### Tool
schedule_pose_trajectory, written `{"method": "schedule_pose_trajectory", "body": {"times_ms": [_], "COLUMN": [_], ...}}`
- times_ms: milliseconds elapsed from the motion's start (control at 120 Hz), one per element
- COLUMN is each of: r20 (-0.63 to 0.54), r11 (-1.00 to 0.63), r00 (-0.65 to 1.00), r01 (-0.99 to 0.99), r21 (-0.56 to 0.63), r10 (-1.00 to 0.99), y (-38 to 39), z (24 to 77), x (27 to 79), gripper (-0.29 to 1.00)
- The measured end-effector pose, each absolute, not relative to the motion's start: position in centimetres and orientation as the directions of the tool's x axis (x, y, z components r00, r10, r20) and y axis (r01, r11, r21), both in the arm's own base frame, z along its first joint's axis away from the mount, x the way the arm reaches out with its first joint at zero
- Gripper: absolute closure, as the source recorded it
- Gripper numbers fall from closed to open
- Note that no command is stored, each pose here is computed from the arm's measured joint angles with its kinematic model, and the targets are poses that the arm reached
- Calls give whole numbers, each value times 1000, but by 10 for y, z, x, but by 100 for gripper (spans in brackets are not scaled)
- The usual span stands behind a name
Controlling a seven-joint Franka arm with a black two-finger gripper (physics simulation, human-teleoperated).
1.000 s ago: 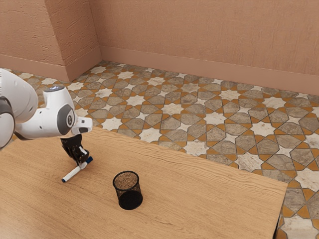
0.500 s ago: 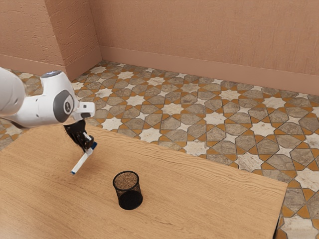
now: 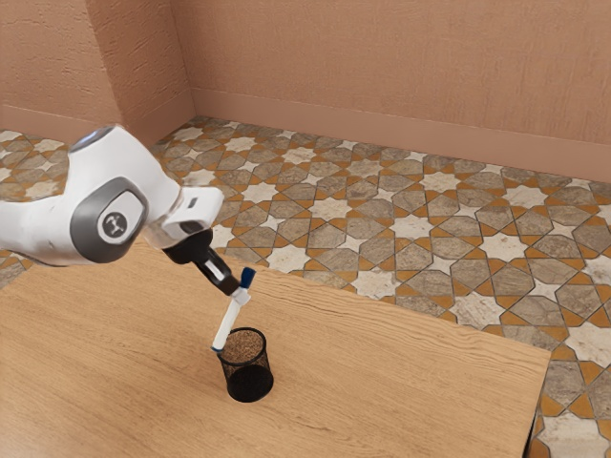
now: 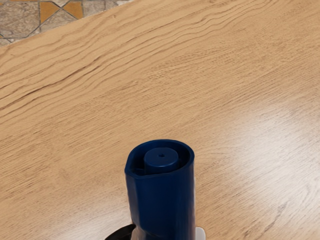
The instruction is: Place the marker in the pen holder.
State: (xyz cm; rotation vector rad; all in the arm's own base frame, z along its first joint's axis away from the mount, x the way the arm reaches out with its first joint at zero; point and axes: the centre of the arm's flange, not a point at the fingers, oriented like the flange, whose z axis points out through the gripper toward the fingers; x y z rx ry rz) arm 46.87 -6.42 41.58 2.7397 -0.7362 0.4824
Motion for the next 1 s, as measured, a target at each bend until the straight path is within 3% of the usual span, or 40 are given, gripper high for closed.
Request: {"method": "schedule_pose_trajectory", "body": {"times_ms": [300,967,1000], "r20": [504,491,491], "r11": [-855,-886,-886], "r00": [767,790,790], "r01": [-508,-457,-458], "r21": [102,73,72], "r10": [-396,-367,-369], "y": [-76,-67,-67], "z": [419,373,372], "x": [469,465,465], "gripper": [79,77,72]}}
